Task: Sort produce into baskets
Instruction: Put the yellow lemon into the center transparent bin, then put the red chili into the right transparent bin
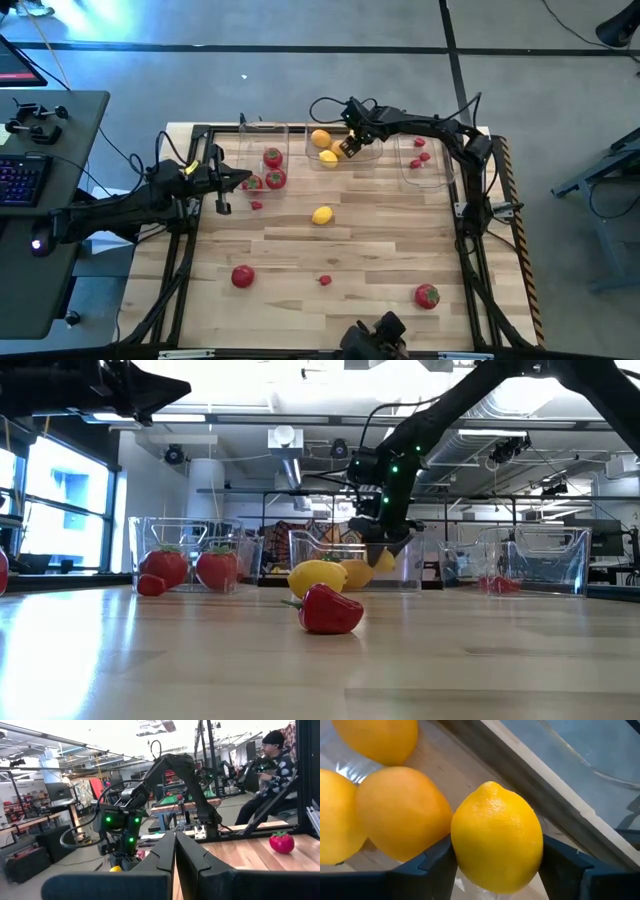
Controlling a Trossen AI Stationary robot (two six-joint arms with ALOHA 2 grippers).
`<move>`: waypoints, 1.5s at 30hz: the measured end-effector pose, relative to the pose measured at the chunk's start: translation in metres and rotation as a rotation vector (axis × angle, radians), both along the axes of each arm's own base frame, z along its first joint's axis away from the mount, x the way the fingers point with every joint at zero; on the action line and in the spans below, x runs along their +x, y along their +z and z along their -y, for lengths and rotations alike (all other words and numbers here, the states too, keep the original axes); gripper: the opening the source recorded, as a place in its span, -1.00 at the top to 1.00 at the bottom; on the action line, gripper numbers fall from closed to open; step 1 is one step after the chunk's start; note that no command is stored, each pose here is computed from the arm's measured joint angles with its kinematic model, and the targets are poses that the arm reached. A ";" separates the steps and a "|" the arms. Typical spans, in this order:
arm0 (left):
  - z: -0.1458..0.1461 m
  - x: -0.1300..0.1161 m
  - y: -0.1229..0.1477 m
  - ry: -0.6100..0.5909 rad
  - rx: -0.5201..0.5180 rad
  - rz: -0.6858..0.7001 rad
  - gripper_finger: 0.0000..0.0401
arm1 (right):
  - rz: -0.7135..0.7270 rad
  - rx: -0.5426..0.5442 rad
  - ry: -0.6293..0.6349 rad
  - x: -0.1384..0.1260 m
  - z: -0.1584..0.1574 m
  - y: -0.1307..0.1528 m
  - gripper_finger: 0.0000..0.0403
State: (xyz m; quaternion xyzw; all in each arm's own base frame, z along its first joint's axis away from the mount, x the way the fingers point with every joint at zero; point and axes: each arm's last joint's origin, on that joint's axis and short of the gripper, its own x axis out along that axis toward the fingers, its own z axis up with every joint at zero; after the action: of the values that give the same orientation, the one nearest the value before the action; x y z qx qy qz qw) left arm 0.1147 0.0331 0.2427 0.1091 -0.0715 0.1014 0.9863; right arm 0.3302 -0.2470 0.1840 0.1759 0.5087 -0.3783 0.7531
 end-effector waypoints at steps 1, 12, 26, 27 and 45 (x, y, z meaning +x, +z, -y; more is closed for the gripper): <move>0.000 0.000 0.000 0.000 0.000 -0.001 1.00 | 0.002 0.003 -0.008 0.000 0.000 0.000 -0.19; -0.001 0.004 -0.003 0.002 0.005 -0.031 1.00 | -0.053 -0.008 0.053 0.005 -0.008 0.008 -0.68; -0.002 0.007 -0.009 0.001 -0.008 -0.142 1.00 | -0.095 -0.270 0.194 0.055 -0.065 0.054 0.75; -0.002 0.007 -0.008 0.001 -0.013 -0.160 1.00 | -0.078 -0.286 0.206 0.057 -0.070 0.051 0.87; 0.012 0.035 -0.004 -0.004 -0.236 -0.617 1.00 | 0.487 -0.444 0.308 -0.028 -0.189 0.073 0.99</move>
State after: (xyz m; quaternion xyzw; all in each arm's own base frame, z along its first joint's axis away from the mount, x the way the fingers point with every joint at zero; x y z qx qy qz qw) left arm 0.1492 0.0211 0.2388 0.0193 0.2427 0.0692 0.9674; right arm 0.3017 -0.0581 0.2566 0.0142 0.2404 -0.3089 0.9201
